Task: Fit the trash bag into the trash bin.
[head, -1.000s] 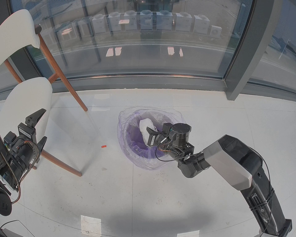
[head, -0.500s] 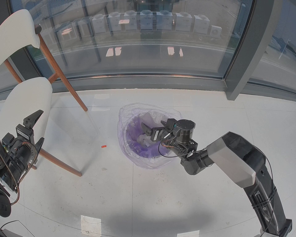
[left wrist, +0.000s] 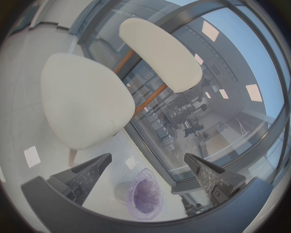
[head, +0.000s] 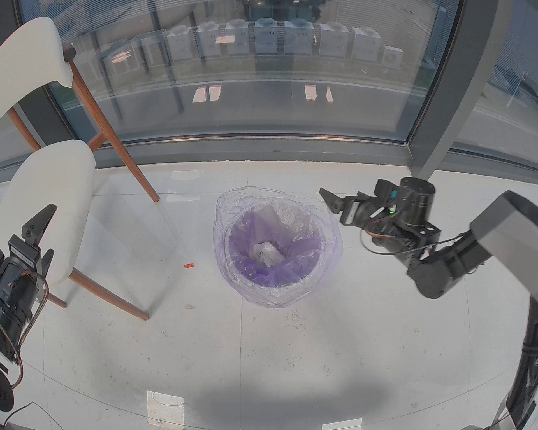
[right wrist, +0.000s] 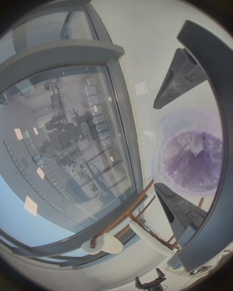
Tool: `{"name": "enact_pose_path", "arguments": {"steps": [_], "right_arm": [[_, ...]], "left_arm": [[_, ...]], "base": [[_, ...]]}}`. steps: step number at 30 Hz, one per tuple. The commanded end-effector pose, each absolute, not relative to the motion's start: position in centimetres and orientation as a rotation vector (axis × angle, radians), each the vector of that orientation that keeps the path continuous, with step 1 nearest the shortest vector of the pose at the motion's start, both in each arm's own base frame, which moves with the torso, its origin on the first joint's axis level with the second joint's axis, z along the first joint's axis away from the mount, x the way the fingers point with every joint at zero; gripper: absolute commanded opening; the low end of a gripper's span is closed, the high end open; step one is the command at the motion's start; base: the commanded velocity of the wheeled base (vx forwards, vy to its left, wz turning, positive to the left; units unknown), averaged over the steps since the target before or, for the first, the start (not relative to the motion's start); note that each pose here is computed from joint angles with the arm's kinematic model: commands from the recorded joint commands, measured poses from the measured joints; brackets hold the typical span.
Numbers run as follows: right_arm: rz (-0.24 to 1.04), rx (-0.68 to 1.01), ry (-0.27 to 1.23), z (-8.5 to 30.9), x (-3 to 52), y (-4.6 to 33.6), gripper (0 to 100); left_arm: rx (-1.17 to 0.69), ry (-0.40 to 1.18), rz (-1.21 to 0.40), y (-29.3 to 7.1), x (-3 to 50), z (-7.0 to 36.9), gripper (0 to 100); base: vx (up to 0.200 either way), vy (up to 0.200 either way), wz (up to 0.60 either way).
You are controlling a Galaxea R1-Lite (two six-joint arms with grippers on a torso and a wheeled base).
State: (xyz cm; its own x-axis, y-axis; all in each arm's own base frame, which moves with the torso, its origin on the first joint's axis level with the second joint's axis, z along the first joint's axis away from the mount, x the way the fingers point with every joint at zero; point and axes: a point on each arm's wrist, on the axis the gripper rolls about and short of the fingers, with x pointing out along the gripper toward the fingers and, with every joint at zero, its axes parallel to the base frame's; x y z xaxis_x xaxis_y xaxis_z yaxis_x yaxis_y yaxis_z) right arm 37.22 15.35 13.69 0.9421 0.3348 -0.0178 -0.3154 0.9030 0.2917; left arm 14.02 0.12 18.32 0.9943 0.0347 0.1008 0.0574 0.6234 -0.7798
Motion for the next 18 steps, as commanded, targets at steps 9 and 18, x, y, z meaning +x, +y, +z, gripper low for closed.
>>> {"name": "enact_pose_path", "arguments": {"steps": [9, 18], "right_arm": [[-0.053, 0.223, -0.131, 16.1, 9.1, -0.5, 100], [0.001, 0.013, 0.017, 10.1, -0.2, 0.0, 100]], "left_arm": [[-0.468, -0.144, -0.063, -0.1, 3.2, 14.6, 100], [-0.139, -0.009, -0.093, -0.2, -2.4, 8.1, 100]], "base": [[0.000, 0.000, 0.00], [0.000, 0.000, 0.00]]}}
